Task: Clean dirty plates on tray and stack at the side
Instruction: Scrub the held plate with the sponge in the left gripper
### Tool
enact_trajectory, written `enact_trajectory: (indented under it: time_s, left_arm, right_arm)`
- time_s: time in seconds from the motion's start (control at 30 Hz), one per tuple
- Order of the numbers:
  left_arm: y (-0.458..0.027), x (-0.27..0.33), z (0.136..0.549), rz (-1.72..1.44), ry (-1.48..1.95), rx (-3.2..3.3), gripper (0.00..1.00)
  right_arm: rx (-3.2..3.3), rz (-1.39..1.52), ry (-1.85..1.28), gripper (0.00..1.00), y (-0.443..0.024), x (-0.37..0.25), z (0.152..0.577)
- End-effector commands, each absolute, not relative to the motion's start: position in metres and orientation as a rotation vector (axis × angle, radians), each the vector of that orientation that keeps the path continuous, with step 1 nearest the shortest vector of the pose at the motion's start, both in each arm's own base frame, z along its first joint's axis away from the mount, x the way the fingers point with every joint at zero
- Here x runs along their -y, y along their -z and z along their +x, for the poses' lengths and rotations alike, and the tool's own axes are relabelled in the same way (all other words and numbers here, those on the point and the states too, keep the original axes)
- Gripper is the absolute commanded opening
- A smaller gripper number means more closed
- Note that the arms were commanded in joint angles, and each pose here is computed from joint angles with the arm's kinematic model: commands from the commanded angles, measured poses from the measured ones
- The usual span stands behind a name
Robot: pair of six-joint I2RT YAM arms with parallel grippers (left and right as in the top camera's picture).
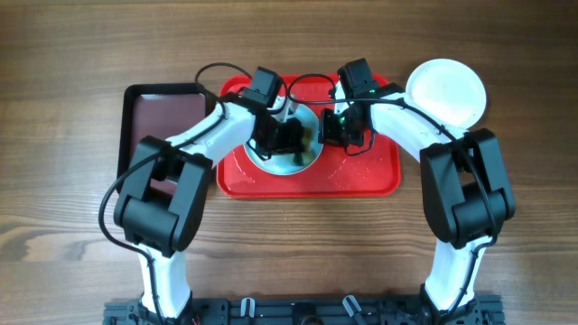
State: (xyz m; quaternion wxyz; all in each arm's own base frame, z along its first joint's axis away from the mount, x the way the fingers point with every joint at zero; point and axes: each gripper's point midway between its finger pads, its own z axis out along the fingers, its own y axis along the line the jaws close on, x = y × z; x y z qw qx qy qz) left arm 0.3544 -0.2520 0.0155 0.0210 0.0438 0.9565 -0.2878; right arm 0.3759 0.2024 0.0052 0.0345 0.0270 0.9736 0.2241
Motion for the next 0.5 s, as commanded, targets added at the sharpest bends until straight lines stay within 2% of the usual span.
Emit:
enact_trajectory:
  time_s: [0.0,0.17,0.37,0.47]
  left_arm:
    - [0.002,0.212,0.380,-0.014,0.717,-2.955,0.04]
    - [0.017,0.154,0.392,-0.118,0.284,-2.960,0.04]
    - [0.023,0.119,0.382,-0.291,0.001,-2.973,0.04]
    - [0.027,0.116,0.378,-0.306,-0.023,-2.983,0.04]
  right_arm:
    - [-3.012,0.069,-0.723,0.04,-0.002,-0.210,0.370]
    - [-3.012,0.070,-0.723,0.04,-0.002,-0.210,0.370]
    - [-3.012,0.070,-0.722,0.04,-0.002,-0.210,0.370]
    - [-3.011,0.070,-0.722,0.04,-0.002,-0.210,0.370]
